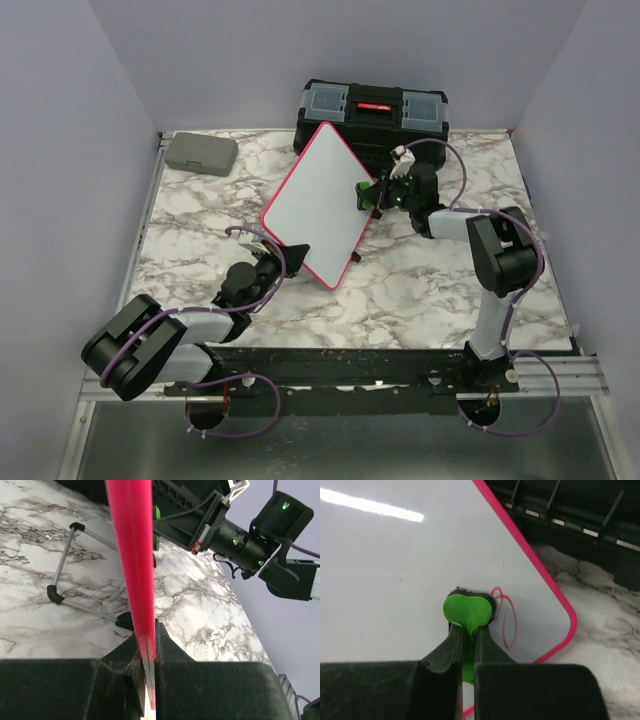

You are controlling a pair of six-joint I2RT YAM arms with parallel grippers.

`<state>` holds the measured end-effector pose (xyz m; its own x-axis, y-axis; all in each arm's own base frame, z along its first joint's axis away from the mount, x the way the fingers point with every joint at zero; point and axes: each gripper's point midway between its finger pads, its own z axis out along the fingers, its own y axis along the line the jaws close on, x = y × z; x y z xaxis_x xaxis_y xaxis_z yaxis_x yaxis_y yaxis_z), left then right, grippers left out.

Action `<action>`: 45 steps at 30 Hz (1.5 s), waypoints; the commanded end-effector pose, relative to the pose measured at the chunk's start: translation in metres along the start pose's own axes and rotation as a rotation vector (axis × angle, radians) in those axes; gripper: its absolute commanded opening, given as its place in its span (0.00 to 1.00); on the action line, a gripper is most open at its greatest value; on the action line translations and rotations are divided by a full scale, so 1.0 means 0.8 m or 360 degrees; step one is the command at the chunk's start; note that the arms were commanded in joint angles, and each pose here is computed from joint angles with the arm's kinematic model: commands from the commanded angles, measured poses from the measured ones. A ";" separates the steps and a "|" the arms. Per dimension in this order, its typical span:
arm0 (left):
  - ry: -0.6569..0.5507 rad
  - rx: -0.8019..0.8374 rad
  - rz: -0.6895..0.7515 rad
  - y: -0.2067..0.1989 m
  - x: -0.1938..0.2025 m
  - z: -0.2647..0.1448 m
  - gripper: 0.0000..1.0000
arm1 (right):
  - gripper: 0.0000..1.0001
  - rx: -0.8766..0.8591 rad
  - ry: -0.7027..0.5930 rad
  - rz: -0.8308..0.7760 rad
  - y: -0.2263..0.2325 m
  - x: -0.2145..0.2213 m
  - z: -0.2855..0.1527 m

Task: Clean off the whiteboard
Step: Erase the whiteboard at the whiteboard stand.

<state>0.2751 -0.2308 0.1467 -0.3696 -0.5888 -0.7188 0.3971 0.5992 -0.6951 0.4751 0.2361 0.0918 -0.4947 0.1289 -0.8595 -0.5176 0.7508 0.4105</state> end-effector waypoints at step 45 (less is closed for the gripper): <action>0.0059 0.0383 -0.0100 -0.074 -0.008 0.004 0.00 | 0.01 -0.0219 0.0336 -0.0276 0.082 0.097 -0.025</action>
<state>0.2783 -0.2271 0.1460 -0.3574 -0.5840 -0.7288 0.3948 0.6127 -0.6846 0.4017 0.2459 0.0524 -0.5015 -0.1197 -0.8568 -0.6382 0.7199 0.2730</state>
